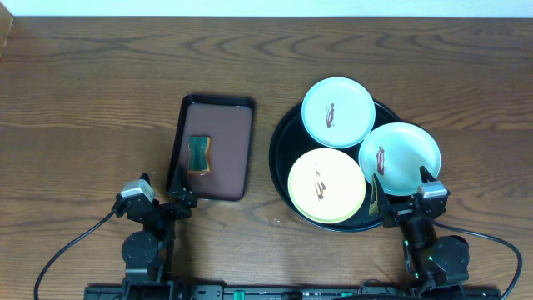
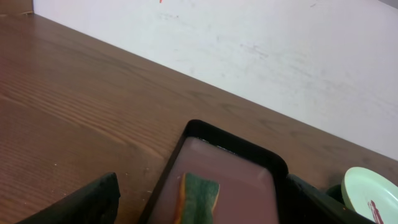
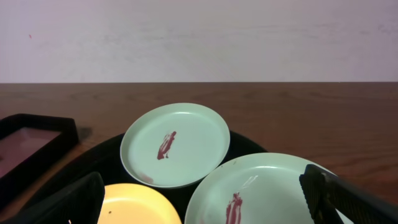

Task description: Clean dirty plates on tray and stack at the side

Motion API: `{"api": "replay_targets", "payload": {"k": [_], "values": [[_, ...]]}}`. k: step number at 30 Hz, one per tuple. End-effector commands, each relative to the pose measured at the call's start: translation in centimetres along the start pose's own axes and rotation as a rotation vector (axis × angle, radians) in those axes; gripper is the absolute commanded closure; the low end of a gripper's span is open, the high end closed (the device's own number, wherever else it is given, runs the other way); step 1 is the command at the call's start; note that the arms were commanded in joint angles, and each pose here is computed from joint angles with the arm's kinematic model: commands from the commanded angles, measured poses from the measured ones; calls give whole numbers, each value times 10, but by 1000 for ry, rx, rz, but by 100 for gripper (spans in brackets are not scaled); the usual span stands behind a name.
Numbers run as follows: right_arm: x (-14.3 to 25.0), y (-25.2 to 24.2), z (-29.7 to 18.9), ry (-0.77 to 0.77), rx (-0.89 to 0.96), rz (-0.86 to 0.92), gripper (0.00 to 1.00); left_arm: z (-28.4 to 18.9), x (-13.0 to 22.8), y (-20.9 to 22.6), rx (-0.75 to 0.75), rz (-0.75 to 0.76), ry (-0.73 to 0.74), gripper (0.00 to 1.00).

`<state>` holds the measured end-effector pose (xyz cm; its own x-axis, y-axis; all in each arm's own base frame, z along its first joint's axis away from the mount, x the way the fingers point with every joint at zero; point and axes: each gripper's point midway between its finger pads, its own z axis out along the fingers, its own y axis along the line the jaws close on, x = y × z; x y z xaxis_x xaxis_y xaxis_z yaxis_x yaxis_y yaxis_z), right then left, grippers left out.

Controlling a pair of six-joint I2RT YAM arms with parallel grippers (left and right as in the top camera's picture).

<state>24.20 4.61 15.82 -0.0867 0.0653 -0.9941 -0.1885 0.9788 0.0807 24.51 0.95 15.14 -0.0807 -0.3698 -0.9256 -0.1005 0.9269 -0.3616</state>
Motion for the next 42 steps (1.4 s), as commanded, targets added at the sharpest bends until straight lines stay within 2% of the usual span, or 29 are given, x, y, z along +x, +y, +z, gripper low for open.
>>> {"api": "replay_targets", "payload": {"k": [1,37,42], "values": [[2,-5,0,6,23,3,1,1,17,10,-38,4,52,16],[2,-3,0,4,9,3,1,1,12,7,-23,-2,32,17],[-34,22,-4,-120,-133,109,1,-8,-38,-46,236,-4,-128,16]]}}
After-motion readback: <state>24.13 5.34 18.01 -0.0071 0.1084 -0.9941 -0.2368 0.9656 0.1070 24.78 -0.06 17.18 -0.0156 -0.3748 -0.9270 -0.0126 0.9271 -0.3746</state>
